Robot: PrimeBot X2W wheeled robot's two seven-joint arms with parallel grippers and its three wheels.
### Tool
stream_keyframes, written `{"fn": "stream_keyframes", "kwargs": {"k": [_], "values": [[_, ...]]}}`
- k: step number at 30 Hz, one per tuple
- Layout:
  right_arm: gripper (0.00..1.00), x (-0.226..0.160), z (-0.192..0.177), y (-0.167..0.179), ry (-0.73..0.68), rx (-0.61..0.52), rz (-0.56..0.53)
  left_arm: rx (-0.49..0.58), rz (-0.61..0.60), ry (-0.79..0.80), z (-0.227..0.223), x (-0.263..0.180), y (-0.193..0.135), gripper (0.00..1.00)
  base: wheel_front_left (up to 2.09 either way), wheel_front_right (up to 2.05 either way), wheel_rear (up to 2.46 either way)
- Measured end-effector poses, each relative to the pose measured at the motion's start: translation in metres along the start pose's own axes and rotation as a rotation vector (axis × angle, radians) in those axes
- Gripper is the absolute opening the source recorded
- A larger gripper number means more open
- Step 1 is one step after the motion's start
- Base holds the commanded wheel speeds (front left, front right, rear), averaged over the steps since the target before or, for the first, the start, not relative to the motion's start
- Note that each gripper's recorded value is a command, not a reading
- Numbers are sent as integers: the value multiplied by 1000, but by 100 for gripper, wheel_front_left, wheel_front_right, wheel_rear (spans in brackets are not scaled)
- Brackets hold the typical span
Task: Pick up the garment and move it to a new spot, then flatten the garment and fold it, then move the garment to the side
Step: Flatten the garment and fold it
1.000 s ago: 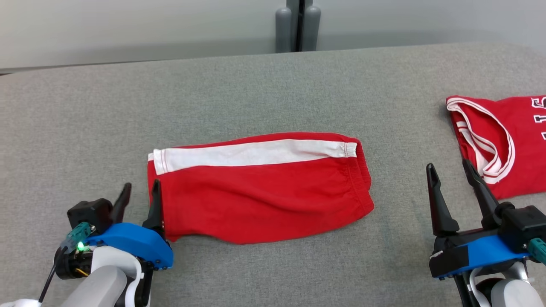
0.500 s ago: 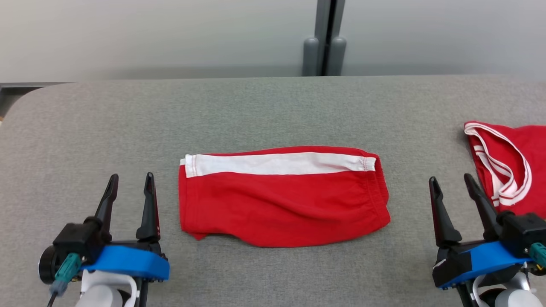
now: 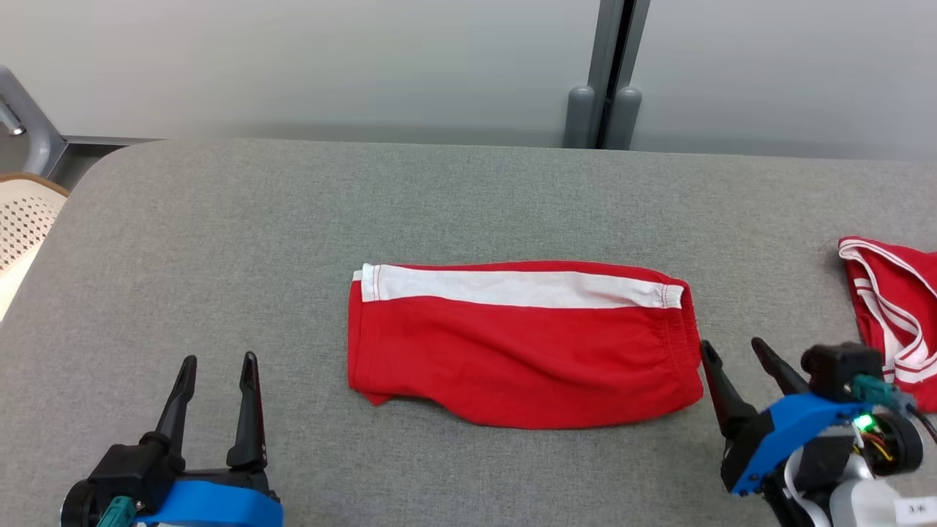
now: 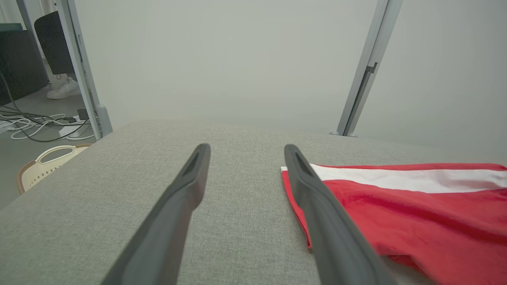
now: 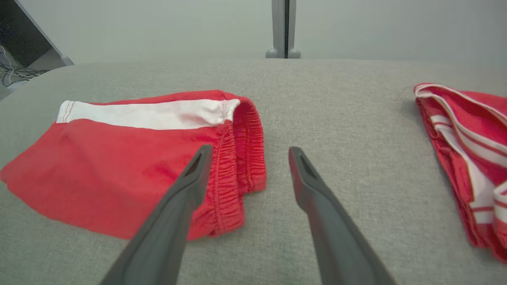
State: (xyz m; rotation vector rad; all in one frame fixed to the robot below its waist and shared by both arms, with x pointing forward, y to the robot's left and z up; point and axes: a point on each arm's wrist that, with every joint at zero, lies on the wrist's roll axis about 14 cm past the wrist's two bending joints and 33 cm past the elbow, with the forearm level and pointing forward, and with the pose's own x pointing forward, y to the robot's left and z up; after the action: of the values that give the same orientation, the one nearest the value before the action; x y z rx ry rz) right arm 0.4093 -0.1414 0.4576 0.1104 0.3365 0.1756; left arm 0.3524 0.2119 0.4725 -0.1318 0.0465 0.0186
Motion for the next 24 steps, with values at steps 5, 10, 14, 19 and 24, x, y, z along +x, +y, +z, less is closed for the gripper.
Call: {"fn": "stream_keyframes", "kwargs": {"k": [5, 10, 14, 19, 24], "values": [[100, 23, 0, 6, 82, -6, 19, 11, 19, 6, -3, 0, 7, 100, 0, 0, 0], [100, 42, -11, 9, 166, -44, 21, 5, 18, 12, -5, 1, 6, 100, 0, 0, 0], [100, 50, -28, 7, 233, -44, 13, 1, 22, 16, -7, 1, 7, 100, 0, 0, 0], [100, 59, -43, 5, 285, -26, 7, -4, 31, 26, -11, -1, 9, 100, 0, 0, 0], [100, 68, -61, 10, 357, 3, 21, -9, 41, 30, -13, 1, 11, 100, 0, 0, 0]]}}
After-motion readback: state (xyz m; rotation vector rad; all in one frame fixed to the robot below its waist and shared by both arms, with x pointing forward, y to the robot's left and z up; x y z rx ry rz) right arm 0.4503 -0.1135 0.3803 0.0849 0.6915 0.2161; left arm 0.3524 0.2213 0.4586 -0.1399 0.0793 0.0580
